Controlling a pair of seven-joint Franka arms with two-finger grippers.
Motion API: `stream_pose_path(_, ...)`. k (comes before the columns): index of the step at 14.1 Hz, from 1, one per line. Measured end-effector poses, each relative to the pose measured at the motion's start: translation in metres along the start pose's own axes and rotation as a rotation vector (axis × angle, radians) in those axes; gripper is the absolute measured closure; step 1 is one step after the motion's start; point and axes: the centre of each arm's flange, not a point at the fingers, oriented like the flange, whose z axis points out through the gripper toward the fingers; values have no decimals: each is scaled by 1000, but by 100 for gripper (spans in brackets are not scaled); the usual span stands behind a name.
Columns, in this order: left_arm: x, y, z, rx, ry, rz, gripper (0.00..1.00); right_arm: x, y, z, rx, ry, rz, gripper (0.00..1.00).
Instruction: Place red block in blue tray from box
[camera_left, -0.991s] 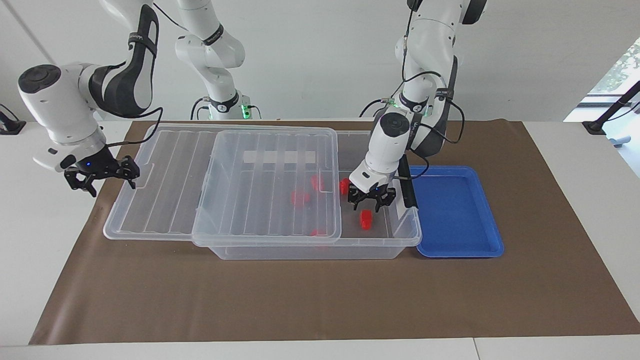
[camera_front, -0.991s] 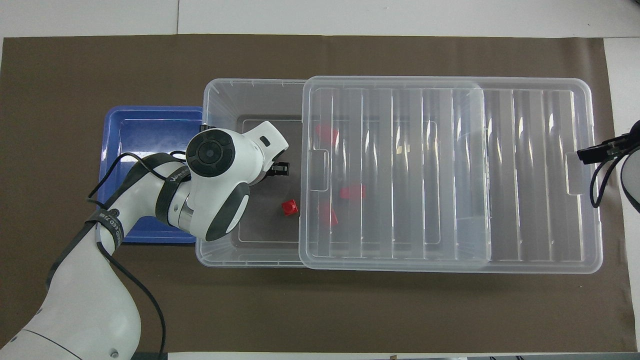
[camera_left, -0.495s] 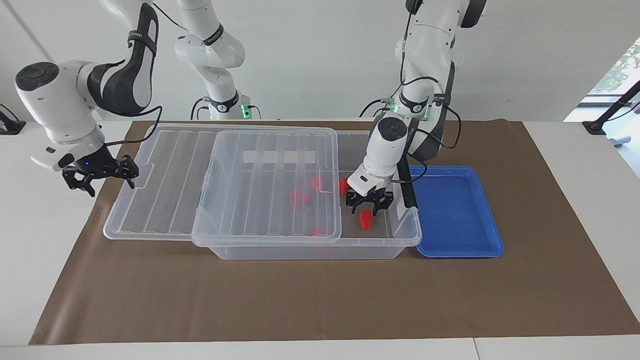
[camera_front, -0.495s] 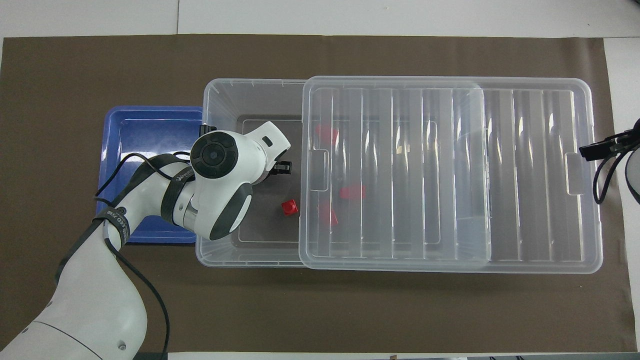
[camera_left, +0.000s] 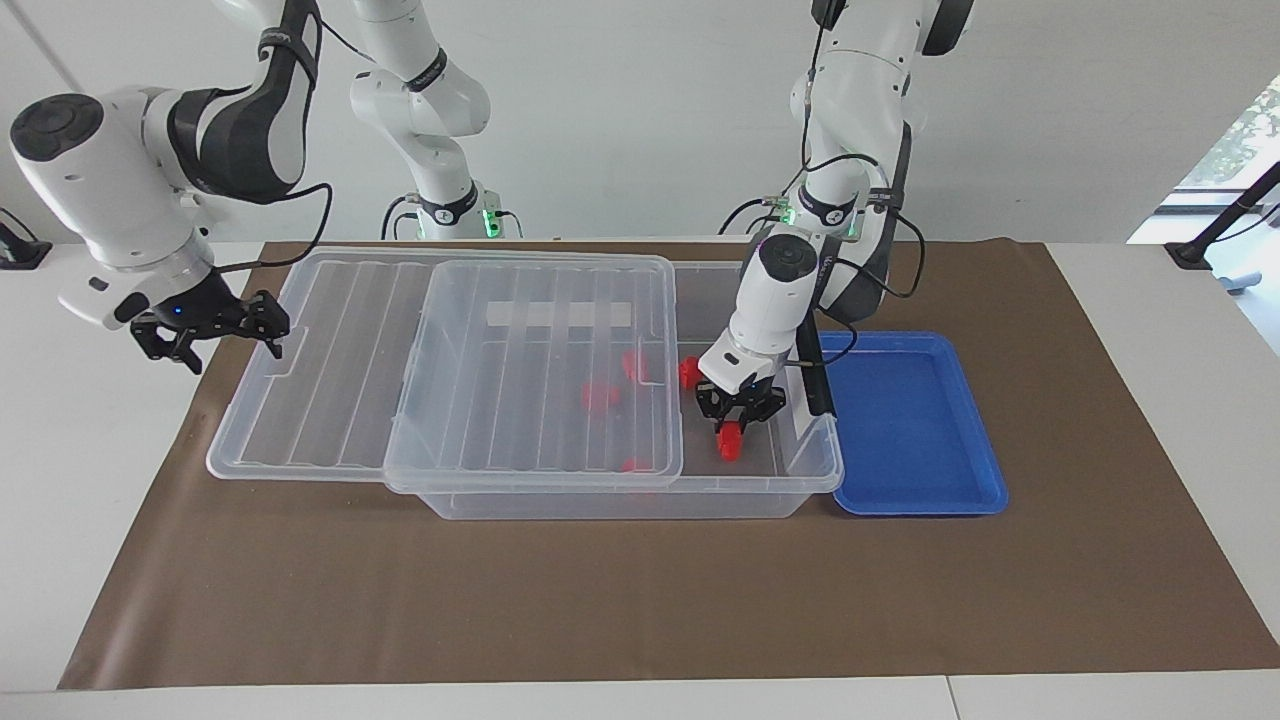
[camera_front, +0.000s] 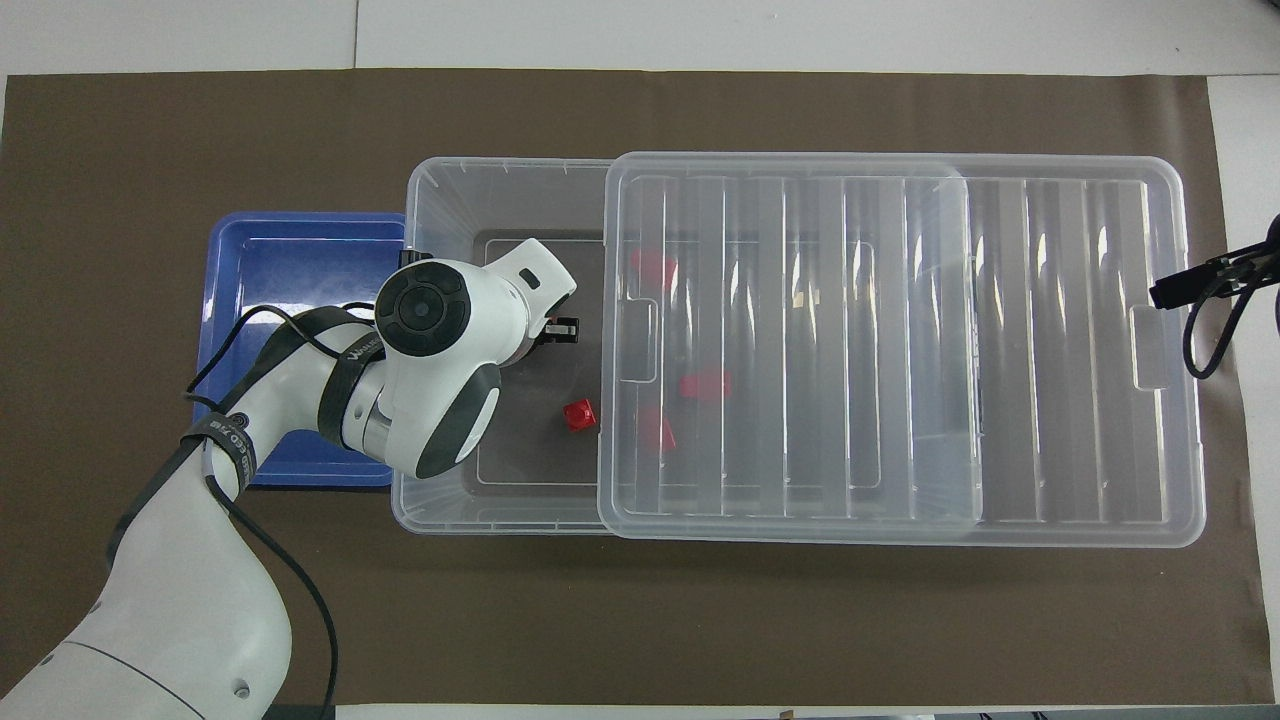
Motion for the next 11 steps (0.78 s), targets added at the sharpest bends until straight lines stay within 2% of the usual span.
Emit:
stream_pose_path(4,4,1,-21,-1,10,-2,67,-4,-14,-16,23,-60,92,0)
stream_pose_path(8,4,-1,-100,18,-16,-7,67,-8,-11,-22,19,-50,105,0)
stream_pose_path(11,0,-4,-150,29,-30,-11,67,-15,4,-22,18,-48,77,32)
